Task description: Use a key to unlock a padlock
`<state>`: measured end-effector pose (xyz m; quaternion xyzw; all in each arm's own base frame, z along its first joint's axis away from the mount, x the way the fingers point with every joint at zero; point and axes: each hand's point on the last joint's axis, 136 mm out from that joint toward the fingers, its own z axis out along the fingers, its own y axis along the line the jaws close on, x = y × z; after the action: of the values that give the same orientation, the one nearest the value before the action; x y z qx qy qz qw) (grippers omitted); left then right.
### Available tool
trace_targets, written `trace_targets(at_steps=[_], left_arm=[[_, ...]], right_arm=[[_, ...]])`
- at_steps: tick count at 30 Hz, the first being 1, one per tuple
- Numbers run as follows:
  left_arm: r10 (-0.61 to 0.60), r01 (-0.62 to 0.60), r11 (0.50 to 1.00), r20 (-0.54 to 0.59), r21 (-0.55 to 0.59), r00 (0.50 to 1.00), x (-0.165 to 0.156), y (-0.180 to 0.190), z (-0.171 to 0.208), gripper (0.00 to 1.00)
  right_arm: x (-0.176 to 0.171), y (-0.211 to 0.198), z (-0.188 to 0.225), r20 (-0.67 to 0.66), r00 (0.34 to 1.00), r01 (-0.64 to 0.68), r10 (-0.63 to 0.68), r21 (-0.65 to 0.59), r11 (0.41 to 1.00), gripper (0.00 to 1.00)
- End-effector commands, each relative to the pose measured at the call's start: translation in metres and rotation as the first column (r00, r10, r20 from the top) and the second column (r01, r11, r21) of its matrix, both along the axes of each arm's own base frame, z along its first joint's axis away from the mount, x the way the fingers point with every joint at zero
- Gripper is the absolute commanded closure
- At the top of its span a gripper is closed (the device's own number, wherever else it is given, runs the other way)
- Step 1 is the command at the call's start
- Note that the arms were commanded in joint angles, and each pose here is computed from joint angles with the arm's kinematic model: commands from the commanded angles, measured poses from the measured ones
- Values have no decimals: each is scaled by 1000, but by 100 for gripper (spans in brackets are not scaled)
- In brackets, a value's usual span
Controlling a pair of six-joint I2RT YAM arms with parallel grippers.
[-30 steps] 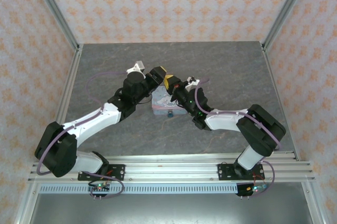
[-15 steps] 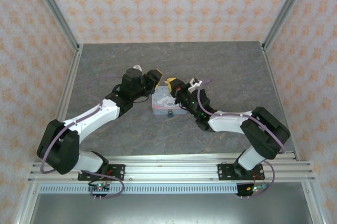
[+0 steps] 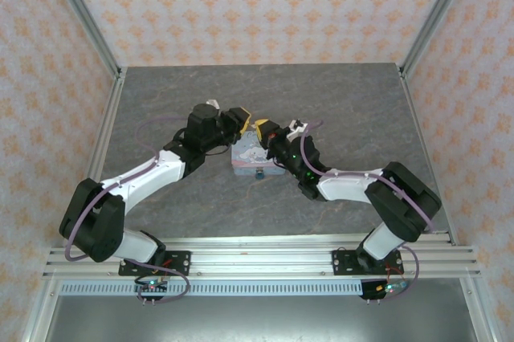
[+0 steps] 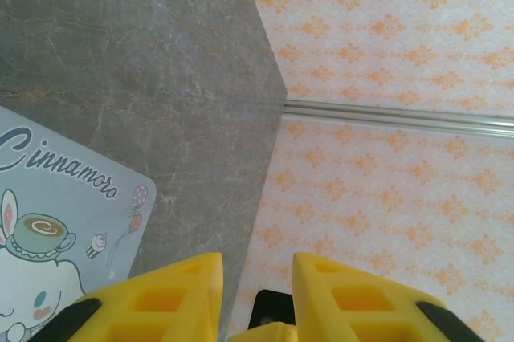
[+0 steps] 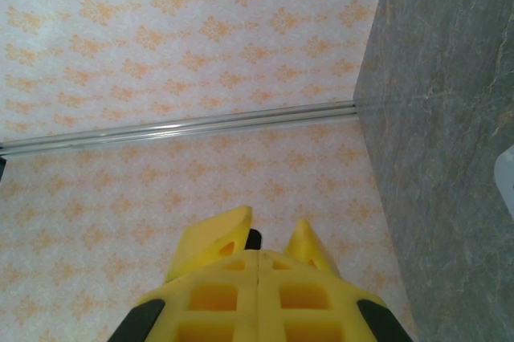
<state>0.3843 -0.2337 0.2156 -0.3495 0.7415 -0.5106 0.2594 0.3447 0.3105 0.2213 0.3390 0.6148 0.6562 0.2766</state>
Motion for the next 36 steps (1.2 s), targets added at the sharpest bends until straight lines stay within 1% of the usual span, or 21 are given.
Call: trace_targets(at_steps=[1,7,13,16,18,19,21,22,23,25,27,30,32,36], left_arm=[[-22,22,999,13,-29,1000,-3,-8,2,76],[-21,21,999,8,-30,1000,-5,-10,-3,80],[-15,15,1000,4,-27,1000,-5,-10,-6,88],[-13,13,1000,3,-23,1000,-4,-10,-7,100],[-13,13,1000,3,-18,1000,-3,-10,-9,100],[-15,16,1000,7,-10,1000,-3,-10,-9,100],[-24,23,999,32,24,999,-3,-8,-6,100],[-34,31,998,54,59,998,-2,-6,-4,100],[-52,42,993,86,106,995,-1,-4,0,100],[-98,67,977,147,204,984,0,0,8,100],[-169,101,953,224,285,960,0,0,18,100],[-262,150,926,305,347,916,-1,-4,34,100],[-315,176,909,347,378,883,-2,-9,42,100],[-389,219,889,412,402,824,-1,-21,57,100]], right_arm=[[3,2,3,16,1000,-6,6,12,1000,100],[4,1,-1,11,1000,-3,2,18,1000,100],[4,-1,-4,6,1000,0,0,17,1000,100],[4,-2,-5,5,1000,4,-4,17,1000,100],[4,-4,-6,7,1000,2,-2,15,1000,100],[3,-7,-7,4,1000,5,-5,14,1000,89],[1,-20,-12,-5,1000,25,-25,-2,1000,60],[-2,-27,-16,-12,999,32,-32,-20,999,54],[-3,-38,-22,-24,999,46,-47,-48,998,49],[-9,-57,-29,-32,997,62,-66,-112,992,47],[-14,-75,-31,-24,997,67,-73,-200,978,47],[-19,-95,-14,53,997,69,-55,-331,941,48],[-21,-98,6,124,992,58,-10,-388,920,49],[-20,-87,35,220,971,11,88,-415,910,50]])
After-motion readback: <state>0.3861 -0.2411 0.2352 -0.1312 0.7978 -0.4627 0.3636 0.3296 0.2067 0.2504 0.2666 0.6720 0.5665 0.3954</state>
